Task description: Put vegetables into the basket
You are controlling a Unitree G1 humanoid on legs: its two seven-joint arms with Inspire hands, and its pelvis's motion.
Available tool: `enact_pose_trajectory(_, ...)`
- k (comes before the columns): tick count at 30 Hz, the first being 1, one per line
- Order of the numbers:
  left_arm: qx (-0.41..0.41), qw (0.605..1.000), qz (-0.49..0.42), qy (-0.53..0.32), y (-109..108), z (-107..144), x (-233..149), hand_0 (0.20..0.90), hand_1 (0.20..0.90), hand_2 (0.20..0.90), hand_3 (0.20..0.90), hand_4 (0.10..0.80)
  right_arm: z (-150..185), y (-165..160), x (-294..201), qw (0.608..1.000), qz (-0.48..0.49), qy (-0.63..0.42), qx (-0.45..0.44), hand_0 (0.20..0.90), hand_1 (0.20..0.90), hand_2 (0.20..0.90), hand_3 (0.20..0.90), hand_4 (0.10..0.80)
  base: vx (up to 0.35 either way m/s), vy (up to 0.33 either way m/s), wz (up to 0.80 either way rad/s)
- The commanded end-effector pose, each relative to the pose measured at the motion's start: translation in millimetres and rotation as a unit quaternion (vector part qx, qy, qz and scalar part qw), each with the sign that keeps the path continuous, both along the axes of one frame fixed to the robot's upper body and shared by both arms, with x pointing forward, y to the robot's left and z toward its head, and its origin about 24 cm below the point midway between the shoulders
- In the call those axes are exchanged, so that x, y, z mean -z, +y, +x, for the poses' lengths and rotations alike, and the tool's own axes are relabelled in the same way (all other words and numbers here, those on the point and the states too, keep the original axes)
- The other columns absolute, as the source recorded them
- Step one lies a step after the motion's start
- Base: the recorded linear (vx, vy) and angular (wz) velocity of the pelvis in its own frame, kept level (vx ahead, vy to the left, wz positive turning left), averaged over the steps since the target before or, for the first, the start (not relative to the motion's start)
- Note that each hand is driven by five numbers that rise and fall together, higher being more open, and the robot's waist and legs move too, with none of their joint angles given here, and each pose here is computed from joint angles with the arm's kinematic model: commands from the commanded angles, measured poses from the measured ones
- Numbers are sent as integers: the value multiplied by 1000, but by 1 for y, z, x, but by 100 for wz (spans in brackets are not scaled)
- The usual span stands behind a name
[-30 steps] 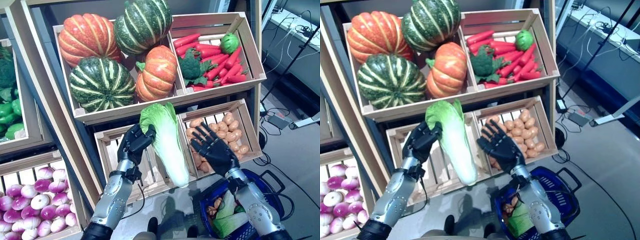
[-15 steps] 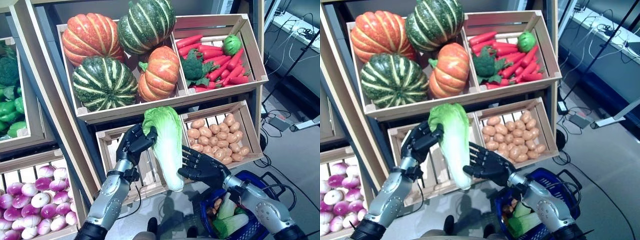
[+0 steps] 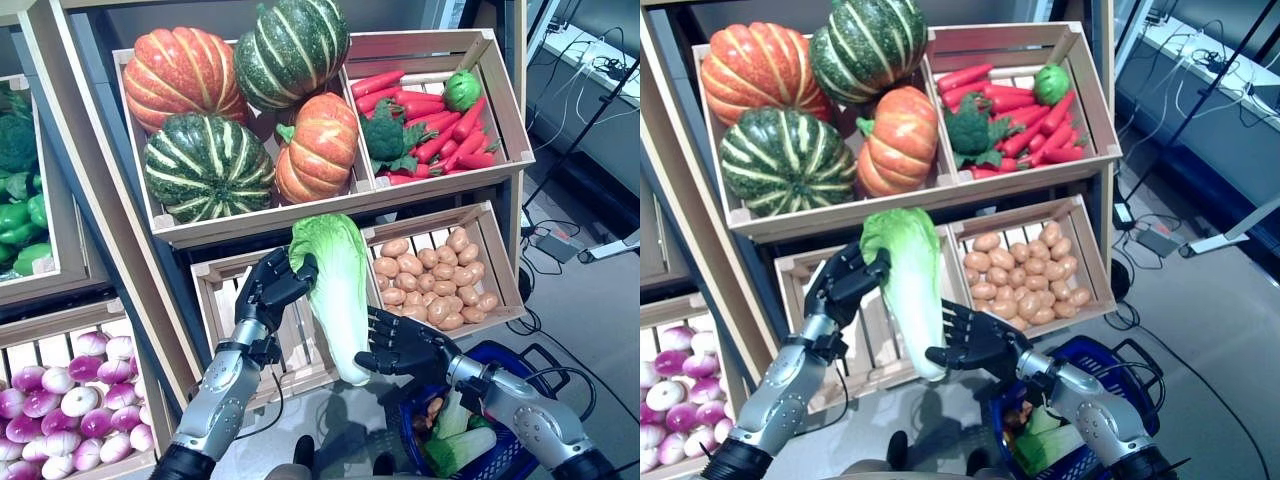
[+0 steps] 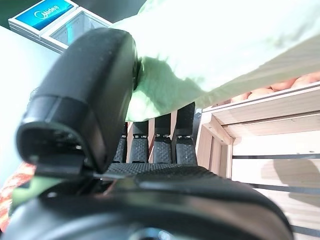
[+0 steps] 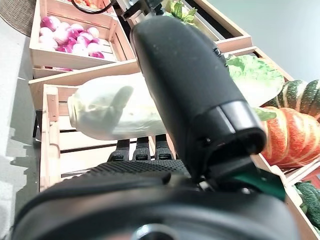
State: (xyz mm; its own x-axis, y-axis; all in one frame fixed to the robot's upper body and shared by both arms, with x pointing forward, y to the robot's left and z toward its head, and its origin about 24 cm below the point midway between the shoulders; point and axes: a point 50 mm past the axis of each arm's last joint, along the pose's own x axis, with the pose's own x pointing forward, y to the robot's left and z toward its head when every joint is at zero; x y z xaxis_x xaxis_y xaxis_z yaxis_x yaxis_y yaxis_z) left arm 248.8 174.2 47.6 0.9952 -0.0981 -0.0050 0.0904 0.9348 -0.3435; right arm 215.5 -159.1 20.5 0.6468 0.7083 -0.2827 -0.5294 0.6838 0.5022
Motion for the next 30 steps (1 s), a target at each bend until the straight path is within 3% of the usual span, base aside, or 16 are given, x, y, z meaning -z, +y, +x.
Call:
enact_pose_trajectory(1, 82, 984, -44, -151, -21, 14, -58, 300, 300, 300, 300, 400, 2, 37, -32, 986, 94, -53, -129, 900, 900, 900, 900, 800, 0, 0, 0)
enact_pose_trajectory(10, 202, 963, -79, -161, -49, 7, -62, 300, 300, 300, 300, 400, -12, 56, -30, 969, 120, -21, -217, 900, 900, 900, 900, 800, 0, 0, 0)
enact_pose_trajectory(22, 248, 952, -69, -166, -58, 2, -63, 300, 300, 300, 300, 400, -15, 55, -28, 965, 117, -17, -233, 900, 900, 900, 900, 800, 0, 0, 0)
enact_pose_trajectory(23, 249, 952, -69, -166, -58, 2, -63, 300, 300, 300, 300, 400, -15, 55, -29, 965, 118, -18, -232, 766, 766, 766, 766, 711, 0, 0, 0)
enact_pose_trajectory(24, 250, 951, -71, -166, -58, 2, -63, 300, 300, 300, 300, 400, -14, 54, -30, 965, 121, -23, -231, 566, 566, 566, 566, 577, 0, 0, 0)
enact_pose_trajectory(25, 249, 951, -70, -166, -58, 2, -63, 300, 300, 300, 300, 400, -13, 54, -31, 965, 126, -25, -229, 300, 300, 300, 300, 400, 0, 0, 0)
enact_pose_trajectory(30, 250, 950, -70, -172, -57, 1, -65, 300, 300, 300, 300, 400, -13, 56, -32, 965, 136, -26, -221, 300, 300, 300, 300, 400, 0, 0, 0)
